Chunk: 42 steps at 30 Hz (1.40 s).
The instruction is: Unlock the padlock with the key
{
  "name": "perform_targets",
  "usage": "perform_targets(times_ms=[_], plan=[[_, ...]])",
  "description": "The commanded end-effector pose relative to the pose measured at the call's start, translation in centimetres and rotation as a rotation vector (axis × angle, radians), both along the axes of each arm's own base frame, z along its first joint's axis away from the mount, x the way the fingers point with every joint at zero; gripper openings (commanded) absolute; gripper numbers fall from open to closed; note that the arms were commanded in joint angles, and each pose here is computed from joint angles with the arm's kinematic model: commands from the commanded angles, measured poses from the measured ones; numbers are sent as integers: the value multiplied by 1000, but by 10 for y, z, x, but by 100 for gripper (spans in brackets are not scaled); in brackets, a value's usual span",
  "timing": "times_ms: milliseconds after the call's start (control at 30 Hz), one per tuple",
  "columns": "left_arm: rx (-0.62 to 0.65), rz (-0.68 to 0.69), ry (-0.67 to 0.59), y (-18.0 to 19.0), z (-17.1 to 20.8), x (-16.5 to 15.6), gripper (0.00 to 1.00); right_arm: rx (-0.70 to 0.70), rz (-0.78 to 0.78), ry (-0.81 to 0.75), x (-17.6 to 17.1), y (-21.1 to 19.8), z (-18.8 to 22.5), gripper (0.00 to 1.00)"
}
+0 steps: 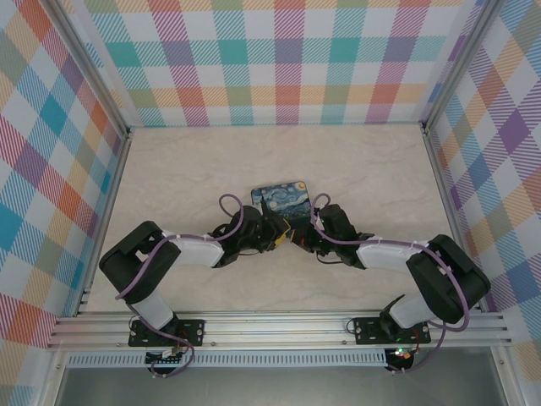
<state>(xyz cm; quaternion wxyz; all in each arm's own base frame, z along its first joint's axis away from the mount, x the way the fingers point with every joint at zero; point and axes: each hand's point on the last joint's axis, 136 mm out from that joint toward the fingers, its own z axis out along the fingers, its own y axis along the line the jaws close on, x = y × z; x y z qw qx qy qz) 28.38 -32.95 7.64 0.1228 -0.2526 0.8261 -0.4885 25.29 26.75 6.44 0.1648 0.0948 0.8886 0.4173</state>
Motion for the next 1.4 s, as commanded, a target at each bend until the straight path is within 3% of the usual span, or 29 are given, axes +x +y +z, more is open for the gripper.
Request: perform_targets(times_ms=[0,533,767,1100,1367], plan=[[-15,20,64,-4,-15,-6,37,34,0,-1,1,6,5,0],[140,39,35,26,-6,-9,43,52,5,-7,4,11,3,0],[115,42,16,28,0,-6,44,54,-2,0,3,9,1,0],[152,59,-41,51,18,-8,56,93,-29,15,4,10,3,0],[80,63,-10,41,12,-22,56,117,-39,36,5,14,0,0]])
